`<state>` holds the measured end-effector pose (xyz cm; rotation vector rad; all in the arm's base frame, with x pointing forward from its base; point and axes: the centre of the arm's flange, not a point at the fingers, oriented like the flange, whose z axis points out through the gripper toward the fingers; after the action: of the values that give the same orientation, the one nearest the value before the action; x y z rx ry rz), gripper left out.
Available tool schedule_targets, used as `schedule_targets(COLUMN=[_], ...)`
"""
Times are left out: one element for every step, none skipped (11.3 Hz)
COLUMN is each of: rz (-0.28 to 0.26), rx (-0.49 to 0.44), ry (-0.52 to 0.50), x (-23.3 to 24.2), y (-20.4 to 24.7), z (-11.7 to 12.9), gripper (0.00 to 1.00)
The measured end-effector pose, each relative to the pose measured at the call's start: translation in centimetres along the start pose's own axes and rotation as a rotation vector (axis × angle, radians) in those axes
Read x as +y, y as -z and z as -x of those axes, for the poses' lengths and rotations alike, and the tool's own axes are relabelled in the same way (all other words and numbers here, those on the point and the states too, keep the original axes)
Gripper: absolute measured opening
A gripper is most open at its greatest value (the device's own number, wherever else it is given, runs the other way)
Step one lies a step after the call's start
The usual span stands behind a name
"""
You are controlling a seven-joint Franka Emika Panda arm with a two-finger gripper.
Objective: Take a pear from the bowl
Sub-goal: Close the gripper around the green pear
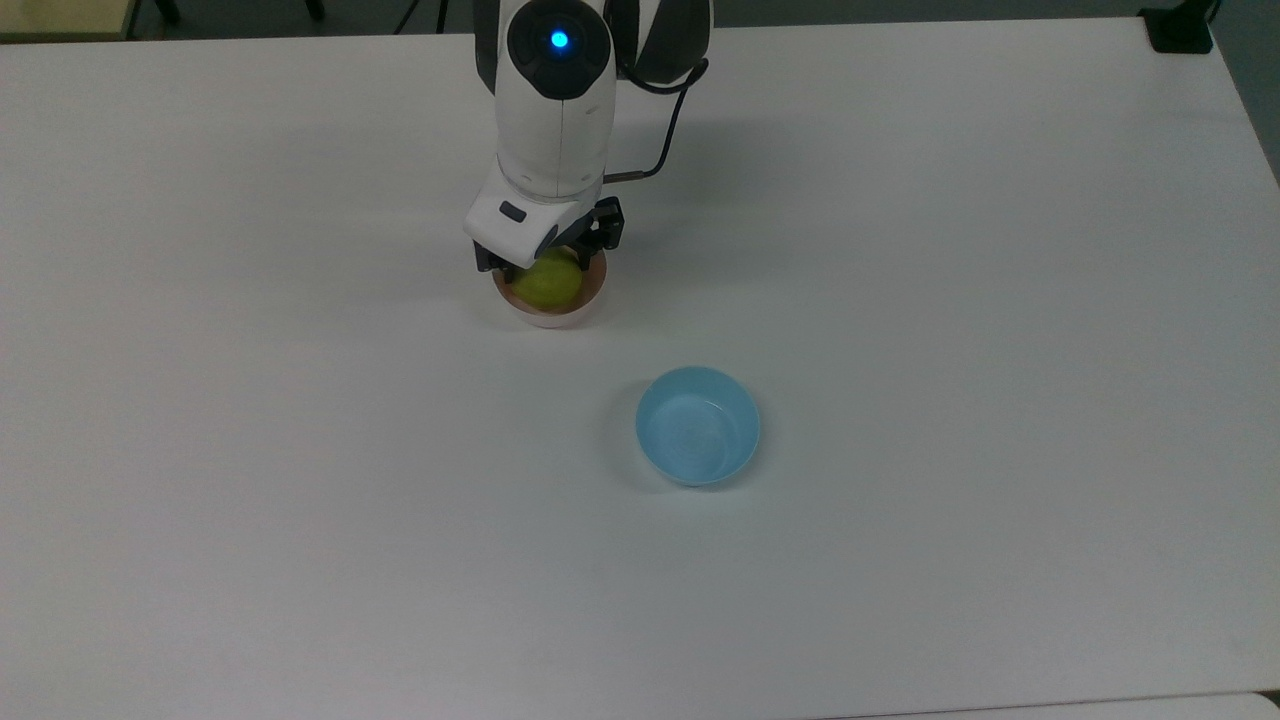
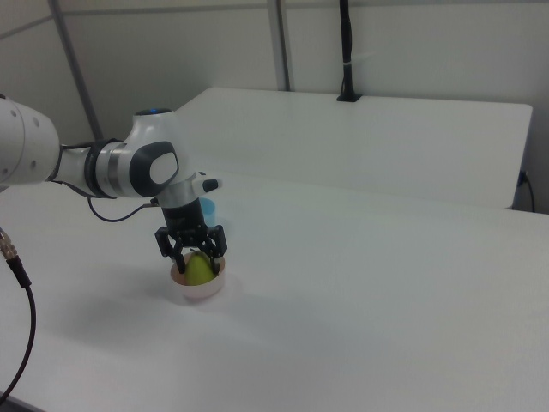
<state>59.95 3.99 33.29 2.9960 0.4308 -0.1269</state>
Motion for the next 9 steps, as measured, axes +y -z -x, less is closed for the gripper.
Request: schedule_targets(rz=[0.001,0.002,0.002,0.002,0.002,0.002,0.001,0.000,-0.001], rx=[0.000,0.002,0.002,0.003,0.003,0.004,-0.002,-0.007,-0.012], ry=[0.001,0.001,0.001,0.001,0.001,0.001,0.000,-0.003,-0.009], x=[0.0,0.0,0.0,0.0,0.0,0.0,0.1,0.2,0.5], y=[0.0,0.1,0.1,0.2,0.2,0.3,0.9,2.3,4.5], z=[0.0,0.0,0.0,0.0,0.0,0.0,0.2,0.5,0.8], gripper=[0.81,0.77,0.77,0.76,0.76,0.76,0.76,0.76,0.76])
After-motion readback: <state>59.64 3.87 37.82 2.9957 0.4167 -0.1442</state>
